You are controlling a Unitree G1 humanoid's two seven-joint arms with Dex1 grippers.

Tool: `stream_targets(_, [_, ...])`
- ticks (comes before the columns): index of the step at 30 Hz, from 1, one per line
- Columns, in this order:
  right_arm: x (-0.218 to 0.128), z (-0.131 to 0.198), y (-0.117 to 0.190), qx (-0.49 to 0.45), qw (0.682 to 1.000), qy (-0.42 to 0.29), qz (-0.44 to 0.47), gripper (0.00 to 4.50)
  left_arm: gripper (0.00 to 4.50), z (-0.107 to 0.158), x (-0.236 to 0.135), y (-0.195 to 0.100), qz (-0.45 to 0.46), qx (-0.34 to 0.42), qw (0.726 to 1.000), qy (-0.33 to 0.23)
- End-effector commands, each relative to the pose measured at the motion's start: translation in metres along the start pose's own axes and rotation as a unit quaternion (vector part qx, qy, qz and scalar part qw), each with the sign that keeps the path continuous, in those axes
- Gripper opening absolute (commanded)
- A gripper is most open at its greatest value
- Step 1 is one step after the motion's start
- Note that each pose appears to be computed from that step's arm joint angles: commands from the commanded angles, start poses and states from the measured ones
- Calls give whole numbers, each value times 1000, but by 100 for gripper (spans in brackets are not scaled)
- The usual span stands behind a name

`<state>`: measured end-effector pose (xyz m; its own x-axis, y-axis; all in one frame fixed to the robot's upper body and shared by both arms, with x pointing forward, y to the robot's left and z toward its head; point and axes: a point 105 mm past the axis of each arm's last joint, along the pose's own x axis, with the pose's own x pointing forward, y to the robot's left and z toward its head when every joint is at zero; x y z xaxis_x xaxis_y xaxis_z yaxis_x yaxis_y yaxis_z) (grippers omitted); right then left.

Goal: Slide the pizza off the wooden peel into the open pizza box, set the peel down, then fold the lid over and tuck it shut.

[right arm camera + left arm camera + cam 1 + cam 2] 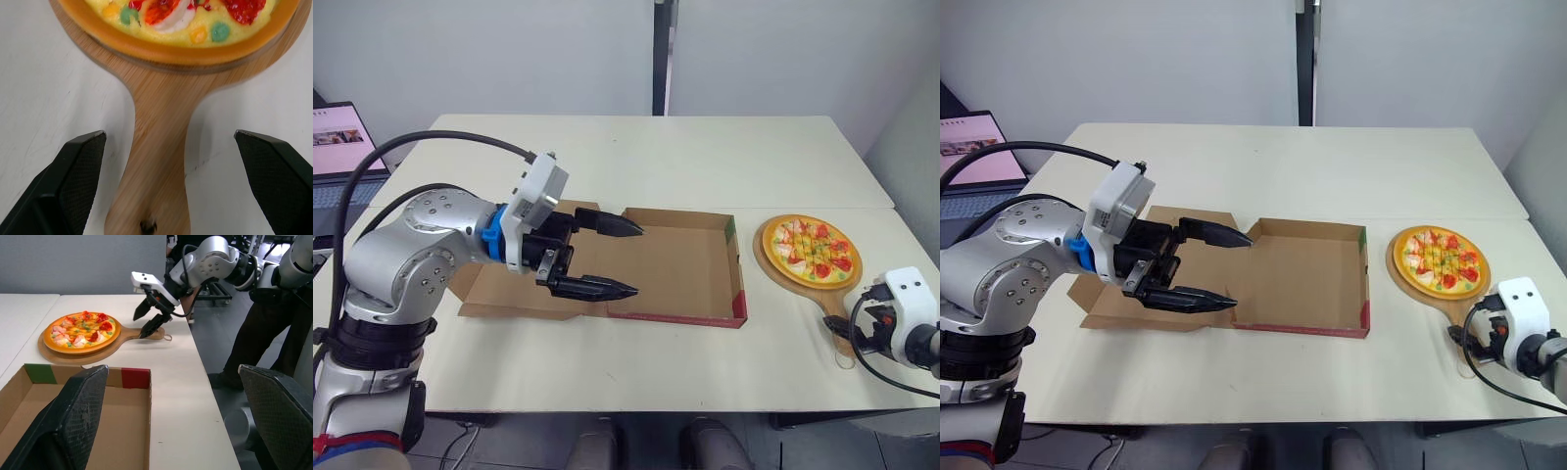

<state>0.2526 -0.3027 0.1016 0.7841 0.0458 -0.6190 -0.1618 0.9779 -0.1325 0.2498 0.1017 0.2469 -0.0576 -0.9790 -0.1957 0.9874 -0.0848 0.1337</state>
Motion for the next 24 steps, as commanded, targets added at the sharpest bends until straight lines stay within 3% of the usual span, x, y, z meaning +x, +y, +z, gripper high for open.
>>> stream_targets(1, [4,7,-7,-4,1000,-11,-16,450,445,8,1,-1,-3,23,1000,-1])
stream_targets(9, [25,8,-7,-2,1000,2,-9,450,445,9,4,0,-3,25,1000,-2])
stream_targets(12, [29,5,-8,5,1000,7,-9,393,450,9,4,1,-1,26,1000,-3])
stream_targets(19, [33,-2,-12,21,1000,9,-16,170,450,10,4,3,11,25,1000,-10])
stream_targets(24, [33,-4,-13,32,999,0,-19,162,450,10,1,5,22,27,999,-6])
